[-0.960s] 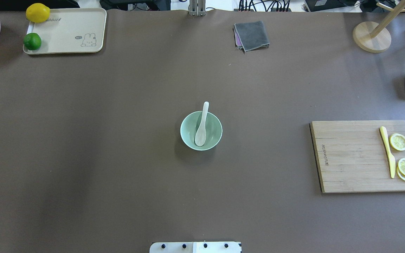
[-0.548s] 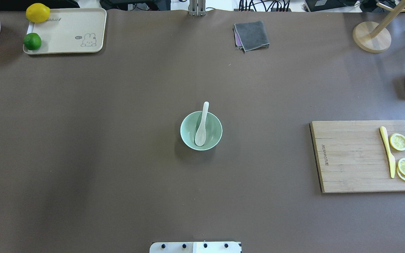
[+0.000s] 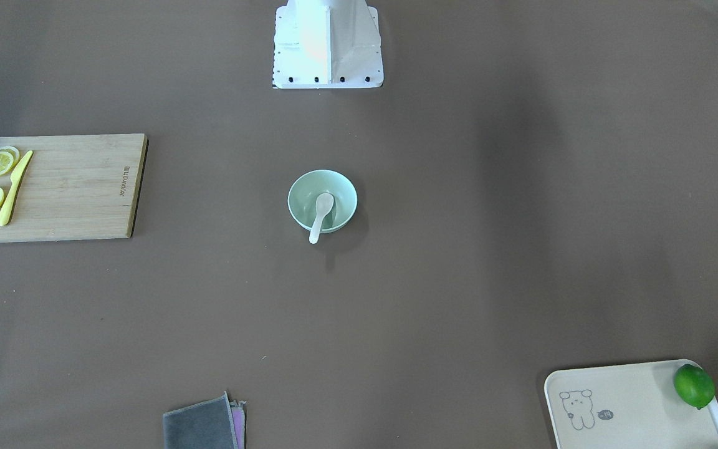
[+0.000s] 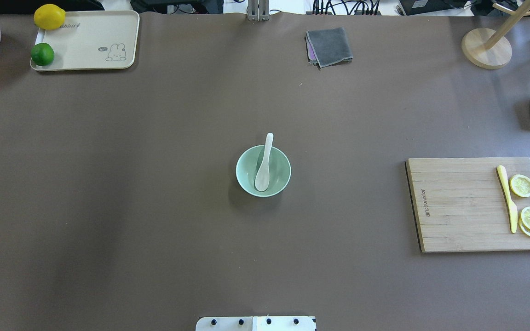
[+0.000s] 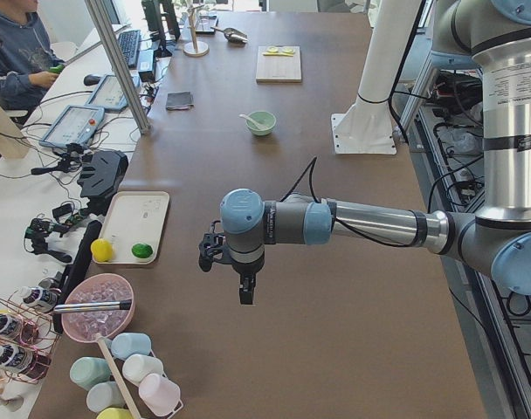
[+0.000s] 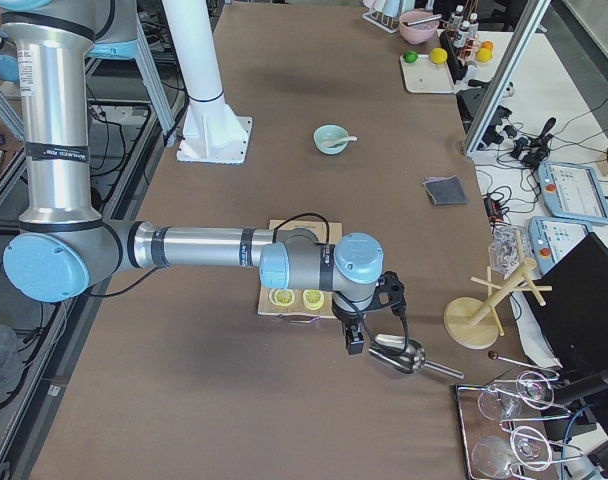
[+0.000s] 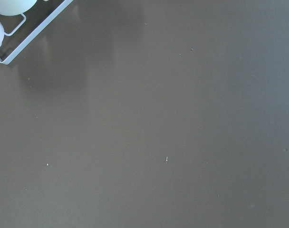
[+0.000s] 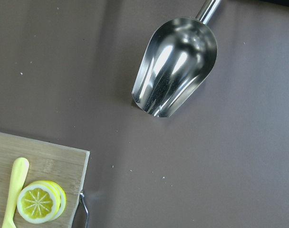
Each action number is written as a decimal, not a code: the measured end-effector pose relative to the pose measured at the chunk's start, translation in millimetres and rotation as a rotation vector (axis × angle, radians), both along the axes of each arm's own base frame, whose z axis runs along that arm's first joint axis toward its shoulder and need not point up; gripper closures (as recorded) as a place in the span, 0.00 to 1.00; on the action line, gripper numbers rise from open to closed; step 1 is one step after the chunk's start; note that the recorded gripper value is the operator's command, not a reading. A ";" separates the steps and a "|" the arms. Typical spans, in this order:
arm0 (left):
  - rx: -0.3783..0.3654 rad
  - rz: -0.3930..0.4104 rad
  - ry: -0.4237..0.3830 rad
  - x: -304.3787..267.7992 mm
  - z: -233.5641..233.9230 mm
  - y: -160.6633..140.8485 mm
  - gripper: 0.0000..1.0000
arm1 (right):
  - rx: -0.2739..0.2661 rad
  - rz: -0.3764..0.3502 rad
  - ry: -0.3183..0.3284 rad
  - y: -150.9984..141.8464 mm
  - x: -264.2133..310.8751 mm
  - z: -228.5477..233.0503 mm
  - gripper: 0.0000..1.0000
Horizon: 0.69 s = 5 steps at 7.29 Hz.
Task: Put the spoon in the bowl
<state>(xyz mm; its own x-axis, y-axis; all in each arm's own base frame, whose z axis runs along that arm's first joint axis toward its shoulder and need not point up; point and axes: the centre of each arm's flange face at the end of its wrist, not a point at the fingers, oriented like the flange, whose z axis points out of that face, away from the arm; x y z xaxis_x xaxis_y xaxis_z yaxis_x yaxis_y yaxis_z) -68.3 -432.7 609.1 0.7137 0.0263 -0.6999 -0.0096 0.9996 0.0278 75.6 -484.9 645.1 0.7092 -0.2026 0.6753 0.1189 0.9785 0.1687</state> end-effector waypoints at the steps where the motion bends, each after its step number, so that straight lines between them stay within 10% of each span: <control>1: 0.002 0.000 0.000 0.0 -0.5 -0.8 0.02 | 0.000 0.002 0.003 0.0 0.2 -0.3 0.00; 5: 0.032 -0.001 0.000 0.1 -4.9 -3.9 0.02 | -0.010 0.001 0.005 8.8 0.4 5.0 0.00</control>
<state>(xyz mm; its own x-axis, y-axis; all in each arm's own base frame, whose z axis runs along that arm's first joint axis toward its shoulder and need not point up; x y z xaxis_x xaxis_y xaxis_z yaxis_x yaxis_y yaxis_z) -68.3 -436.5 604.2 0.7140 0.0478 -0.6986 -0.0087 0.9982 0.0593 75.9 -476.1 650.1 0.7130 -0.1955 0.6734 0.1192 0.9802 0.1583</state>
